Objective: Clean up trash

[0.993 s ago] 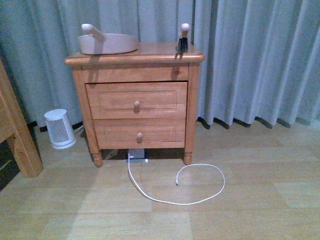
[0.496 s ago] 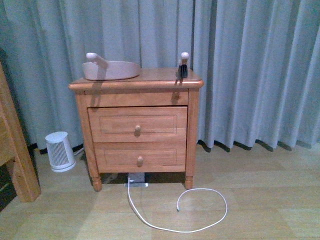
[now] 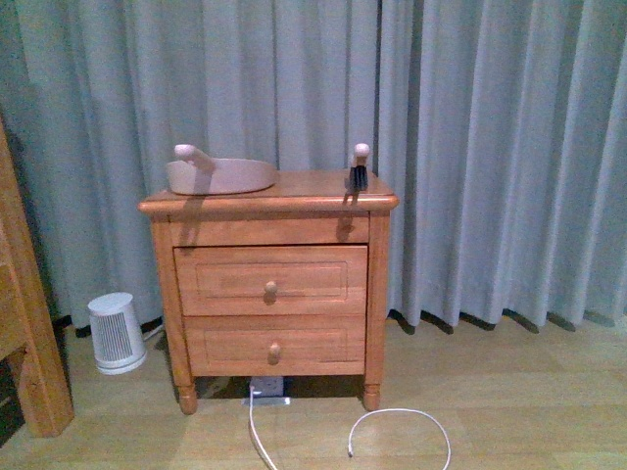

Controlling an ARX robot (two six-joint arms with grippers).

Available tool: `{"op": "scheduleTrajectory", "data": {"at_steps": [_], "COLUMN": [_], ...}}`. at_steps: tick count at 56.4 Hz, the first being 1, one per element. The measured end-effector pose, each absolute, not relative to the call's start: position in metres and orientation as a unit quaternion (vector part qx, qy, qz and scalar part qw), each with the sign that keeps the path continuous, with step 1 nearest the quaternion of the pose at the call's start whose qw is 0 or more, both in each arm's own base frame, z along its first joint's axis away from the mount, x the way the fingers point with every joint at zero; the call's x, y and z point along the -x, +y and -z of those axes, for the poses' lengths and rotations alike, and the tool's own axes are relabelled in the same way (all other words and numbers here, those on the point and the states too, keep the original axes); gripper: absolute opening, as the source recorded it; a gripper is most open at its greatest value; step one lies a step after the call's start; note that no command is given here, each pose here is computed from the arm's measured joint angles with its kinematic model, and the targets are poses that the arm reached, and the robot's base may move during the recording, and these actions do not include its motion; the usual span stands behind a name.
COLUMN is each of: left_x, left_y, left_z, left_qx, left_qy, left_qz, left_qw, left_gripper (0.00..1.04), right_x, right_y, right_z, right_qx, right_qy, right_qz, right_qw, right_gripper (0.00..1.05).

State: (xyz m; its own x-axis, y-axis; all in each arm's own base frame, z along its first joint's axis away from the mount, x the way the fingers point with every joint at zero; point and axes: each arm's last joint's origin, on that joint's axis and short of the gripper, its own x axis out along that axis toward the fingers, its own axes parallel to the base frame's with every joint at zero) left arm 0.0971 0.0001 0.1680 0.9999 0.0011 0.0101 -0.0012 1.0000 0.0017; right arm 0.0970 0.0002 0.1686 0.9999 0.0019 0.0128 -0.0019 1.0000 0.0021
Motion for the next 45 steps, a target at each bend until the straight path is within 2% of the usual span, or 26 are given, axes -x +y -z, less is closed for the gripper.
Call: {"op": "scheduleTrajectory", "data": {"at_steps": [45], "left_x": [-0.0971], "left_y": [0.0001], "left_z": [-0.1680], "left_qx": [-0.001], "left_qy": [-0.005], "left_qz": [-0.001], "left_qw": [1.000], "left_gripper": [0.97], "right_x": [-0.0970], "right_y": [0.0002], "right_z": [-0.1686], "right_qx": [-0.001], "right_qy": [-0.006], "right_qz": [-0.001], "right_qw": [1.000], "right_gripper": [0.97]}}
